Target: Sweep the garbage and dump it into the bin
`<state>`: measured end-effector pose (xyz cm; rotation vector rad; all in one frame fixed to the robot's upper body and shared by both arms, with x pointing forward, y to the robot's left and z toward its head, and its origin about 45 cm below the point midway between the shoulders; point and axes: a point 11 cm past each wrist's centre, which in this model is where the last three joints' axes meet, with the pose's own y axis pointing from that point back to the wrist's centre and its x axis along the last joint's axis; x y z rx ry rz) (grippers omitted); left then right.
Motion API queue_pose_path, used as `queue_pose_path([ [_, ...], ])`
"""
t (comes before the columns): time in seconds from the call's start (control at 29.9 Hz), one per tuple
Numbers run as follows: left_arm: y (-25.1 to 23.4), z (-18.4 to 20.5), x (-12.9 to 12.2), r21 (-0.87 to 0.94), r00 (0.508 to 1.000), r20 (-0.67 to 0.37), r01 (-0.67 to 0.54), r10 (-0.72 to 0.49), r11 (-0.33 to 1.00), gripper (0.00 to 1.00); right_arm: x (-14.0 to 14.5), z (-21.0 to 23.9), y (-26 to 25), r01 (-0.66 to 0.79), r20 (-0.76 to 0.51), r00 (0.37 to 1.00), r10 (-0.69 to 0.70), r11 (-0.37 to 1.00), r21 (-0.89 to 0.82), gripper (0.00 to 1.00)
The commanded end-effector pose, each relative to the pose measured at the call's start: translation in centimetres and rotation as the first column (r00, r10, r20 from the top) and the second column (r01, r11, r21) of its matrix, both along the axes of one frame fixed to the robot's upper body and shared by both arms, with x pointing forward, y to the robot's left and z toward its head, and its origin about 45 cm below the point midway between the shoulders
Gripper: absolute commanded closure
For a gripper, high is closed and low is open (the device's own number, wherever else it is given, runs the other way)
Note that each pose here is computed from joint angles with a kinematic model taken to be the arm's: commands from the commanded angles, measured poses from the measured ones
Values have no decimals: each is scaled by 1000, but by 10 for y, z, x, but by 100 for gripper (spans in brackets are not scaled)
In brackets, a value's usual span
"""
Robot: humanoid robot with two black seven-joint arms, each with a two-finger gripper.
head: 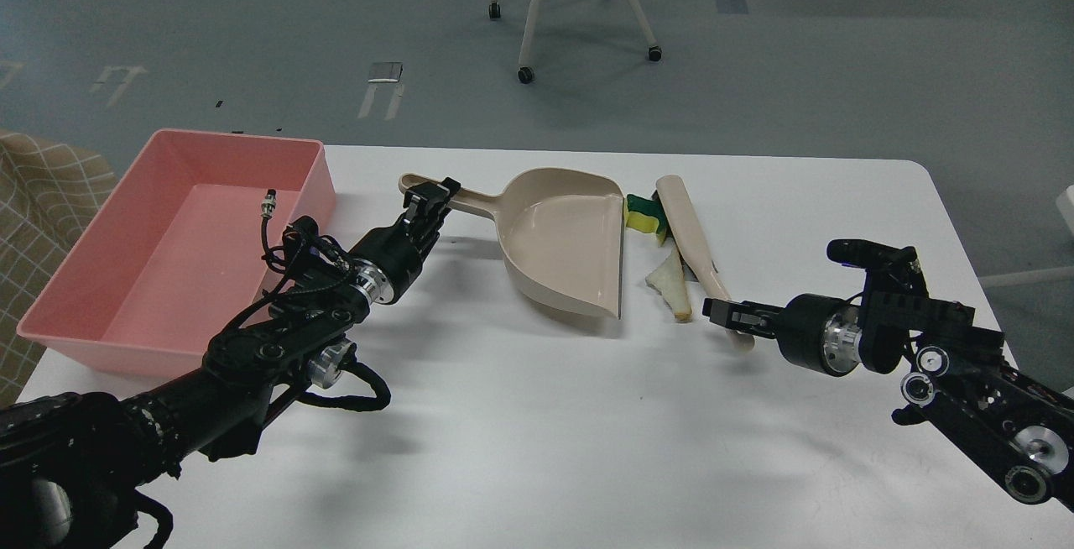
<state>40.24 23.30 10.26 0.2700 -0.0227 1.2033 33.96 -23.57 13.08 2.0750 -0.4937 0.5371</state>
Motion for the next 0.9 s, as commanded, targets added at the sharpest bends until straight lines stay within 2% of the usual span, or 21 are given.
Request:
queue_pose_path([
  [0.0, -1, -1, -1, 2, 1000, -2, 0, 0, 1000, 93, 3, 4, 22, -36, 11, 999, 36, 999, 22, 100],
  [0.43, 0, -7, -5, 11, 1000, -8, -16, 16, 1000, 93, 2, 10, 54, -82, 24, 996, 81, 994, 74, 100],
  [0.64, -1, -5, -3, 13, 1000, -1, -19, 19, 1000, 93, -4, 36, 84, -156, 84, 986, 145, 977, 142, 99],
  [0.7, 1, -5, -3, 16, 1000, -2, -21, 21, 1000, 93, 0, 47, 82, -166, 114, 982, 151, 976, 139, 99],
  [0.87, 4, -7, -5, 19, 1000, -7, -23, 23, 1000, 93, 5, 57, 35, -122, 137, 984, 113, 991, 58, 99],
])
